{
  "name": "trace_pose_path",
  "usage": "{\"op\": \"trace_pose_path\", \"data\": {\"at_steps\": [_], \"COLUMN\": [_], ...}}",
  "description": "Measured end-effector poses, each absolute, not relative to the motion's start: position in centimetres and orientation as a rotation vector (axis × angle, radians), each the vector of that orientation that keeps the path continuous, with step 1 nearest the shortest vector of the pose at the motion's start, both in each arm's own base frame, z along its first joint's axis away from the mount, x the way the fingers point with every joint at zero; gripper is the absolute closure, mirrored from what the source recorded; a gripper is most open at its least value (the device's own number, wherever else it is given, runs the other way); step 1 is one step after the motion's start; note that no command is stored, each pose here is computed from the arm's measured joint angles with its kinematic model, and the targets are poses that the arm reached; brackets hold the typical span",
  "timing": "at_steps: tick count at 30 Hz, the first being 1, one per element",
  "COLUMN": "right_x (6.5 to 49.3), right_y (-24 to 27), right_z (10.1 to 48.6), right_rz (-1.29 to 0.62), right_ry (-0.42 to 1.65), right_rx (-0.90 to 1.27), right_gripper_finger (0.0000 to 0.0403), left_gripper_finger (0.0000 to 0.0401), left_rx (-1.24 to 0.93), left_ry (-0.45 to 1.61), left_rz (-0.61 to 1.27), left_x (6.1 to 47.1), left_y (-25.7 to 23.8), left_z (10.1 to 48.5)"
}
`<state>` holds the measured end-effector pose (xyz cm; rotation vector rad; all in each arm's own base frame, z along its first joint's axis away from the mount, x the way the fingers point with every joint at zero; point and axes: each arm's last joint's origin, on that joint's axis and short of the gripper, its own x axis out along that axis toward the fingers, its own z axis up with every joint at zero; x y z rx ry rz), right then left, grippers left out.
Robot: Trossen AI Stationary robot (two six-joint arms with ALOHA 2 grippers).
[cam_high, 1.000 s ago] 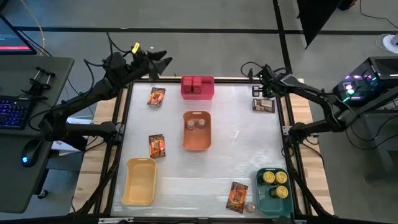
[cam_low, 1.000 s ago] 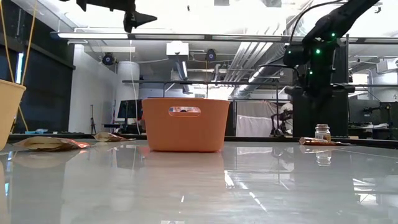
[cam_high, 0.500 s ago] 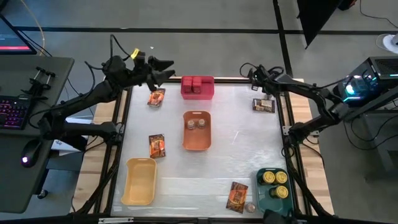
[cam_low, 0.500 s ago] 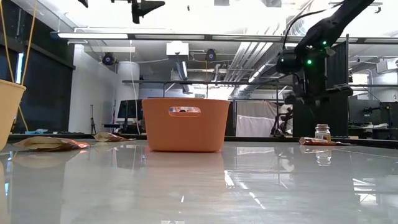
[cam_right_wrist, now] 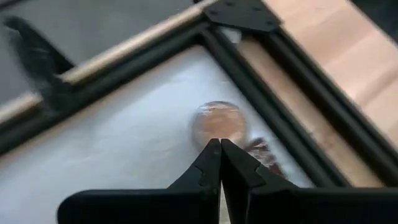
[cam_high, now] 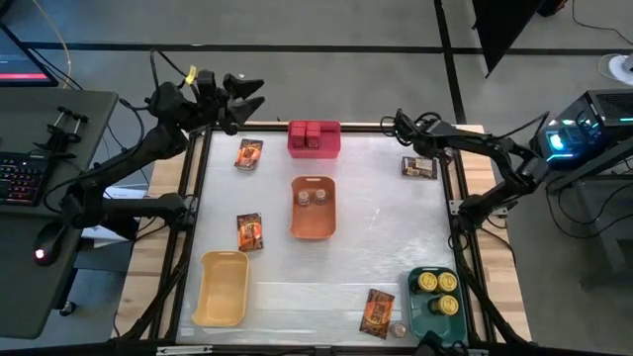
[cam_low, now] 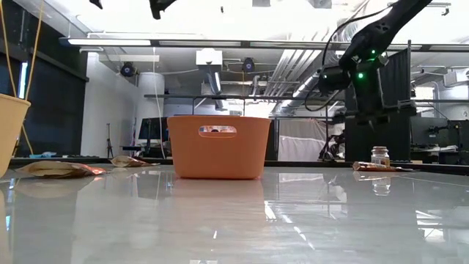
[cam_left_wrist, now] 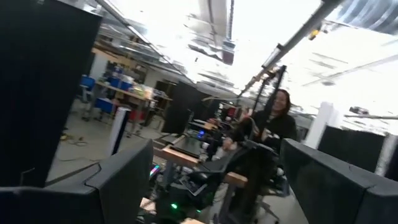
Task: Sort spices by type
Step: Put the top brown spice bottle into the orange bin
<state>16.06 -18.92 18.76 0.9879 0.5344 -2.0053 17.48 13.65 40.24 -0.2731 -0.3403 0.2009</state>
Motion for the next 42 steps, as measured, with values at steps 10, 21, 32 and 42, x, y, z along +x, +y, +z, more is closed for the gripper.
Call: {"op": "trace_pose_path", "data": {"at_steps": [10, 21, 32, 42], "right_x": [15.7, 15.1, 14.2, 14.6], "right_y": [-19.0, -20.3, -19.6, -19.4], "right_z": [18.7, 17.9, 16.3, 16.2], "right_rz": [-2.052, -2.019, -2.023, -2.003], "right_ry": [0.525, 0.476, 0.529, 0.528], "right_rx": [0.946, 0.932, 0.923, 0.923], "right_gripper_finger": [0.0403, 0.0403, 0.0403, 0.0403], "left_gripper_finger": [0.0064, 0.0064, 0.0064, 0.0064], "left_rx": [-0.343, -0.323, -0.3, -0.298], "left_ry": [-0.362, -0.36, -0.375, -0.376], "left_rz": [0.249, 0.257, 0.312, 0.316], "left_x": [16.7, 16.7, 16.6, 16.6], "left_y": [14.6, 14.7, 14.8, 14.8], "left_z": [40.2, 40.2, 40.2, 40.2]}}
